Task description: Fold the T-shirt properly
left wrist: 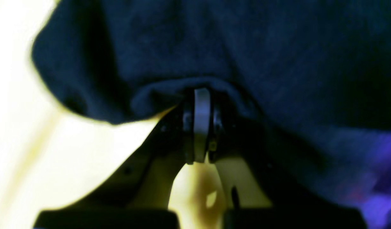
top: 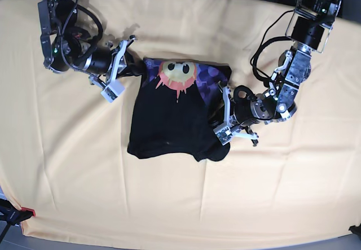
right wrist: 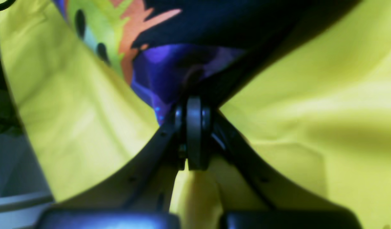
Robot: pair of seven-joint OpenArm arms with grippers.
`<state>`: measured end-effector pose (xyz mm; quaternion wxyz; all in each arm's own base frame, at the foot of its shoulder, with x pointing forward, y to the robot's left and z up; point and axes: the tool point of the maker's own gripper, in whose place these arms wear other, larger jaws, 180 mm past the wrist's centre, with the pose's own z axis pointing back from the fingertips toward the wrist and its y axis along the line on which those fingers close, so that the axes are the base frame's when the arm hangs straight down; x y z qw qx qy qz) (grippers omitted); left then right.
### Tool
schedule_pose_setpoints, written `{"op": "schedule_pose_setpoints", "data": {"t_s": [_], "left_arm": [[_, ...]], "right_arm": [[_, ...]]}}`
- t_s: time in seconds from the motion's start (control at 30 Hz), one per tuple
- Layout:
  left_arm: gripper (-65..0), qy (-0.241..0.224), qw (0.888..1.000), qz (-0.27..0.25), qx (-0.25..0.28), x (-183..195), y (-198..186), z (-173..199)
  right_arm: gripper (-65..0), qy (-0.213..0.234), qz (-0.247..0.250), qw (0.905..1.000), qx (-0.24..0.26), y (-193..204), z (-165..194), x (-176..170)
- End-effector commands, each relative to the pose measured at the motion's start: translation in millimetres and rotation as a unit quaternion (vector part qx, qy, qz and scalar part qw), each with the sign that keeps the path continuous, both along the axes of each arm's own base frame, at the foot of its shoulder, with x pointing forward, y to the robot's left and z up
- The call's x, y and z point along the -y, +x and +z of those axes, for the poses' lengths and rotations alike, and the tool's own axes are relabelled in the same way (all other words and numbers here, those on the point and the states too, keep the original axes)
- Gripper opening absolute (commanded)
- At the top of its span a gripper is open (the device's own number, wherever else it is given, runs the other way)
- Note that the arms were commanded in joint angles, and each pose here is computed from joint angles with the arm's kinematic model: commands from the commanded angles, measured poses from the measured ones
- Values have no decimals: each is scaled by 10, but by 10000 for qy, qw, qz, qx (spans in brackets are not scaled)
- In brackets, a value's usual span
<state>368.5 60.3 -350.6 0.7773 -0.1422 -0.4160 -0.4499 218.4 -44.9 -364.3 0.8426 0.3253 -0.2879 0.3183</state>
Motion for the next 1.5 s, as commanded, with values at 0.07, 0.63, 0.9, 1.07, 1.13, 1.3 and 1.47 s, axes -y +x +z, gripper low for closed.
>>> {"op": "schedule_pose_setpoints", "data": {"t_s": [0.07, 0.63, 0.9, 1.07, 1.13, 1.3, 1.47], "left_arm": [[-650, -18, 9994, 31, 358, -28, 216, 285], [-650, -1545, 9563, -995, -2274, -247, -1073, 739], [-650, -1774, 9652, -793, -1749, -497, -1694, 1047], [-650, -1501, 9696, -580, -1843, -589, -2160, 1066], [-650, -1397, 9681, -478, -2023, -626, -2358, 1039], [-650, -1281, 9548, -44, -2681, -721, -2851, 950], [-650, -1434, 9217, 441, -3577, -731, -3393, 836]], "right_arm": [[-650, 155, -55, 9996, 250, 3, 168, -13], [-650, 1503, -1453, 9677, 1410, 173, 1422, 909], [-650, 408, -2344, 9681, 791, -349, 1125, 1590], [-650, -267, -2733, 9603, 493, -773, 1105, 1881], [-650, -501, -2813, 9578, 317, -941, 1090, 1955], [-650, -937, -2823, 9534, -500, -1423, 941, 2045], [-650, -1049, -2865, 9435, -1295, -1893, 829, 1999]]}}
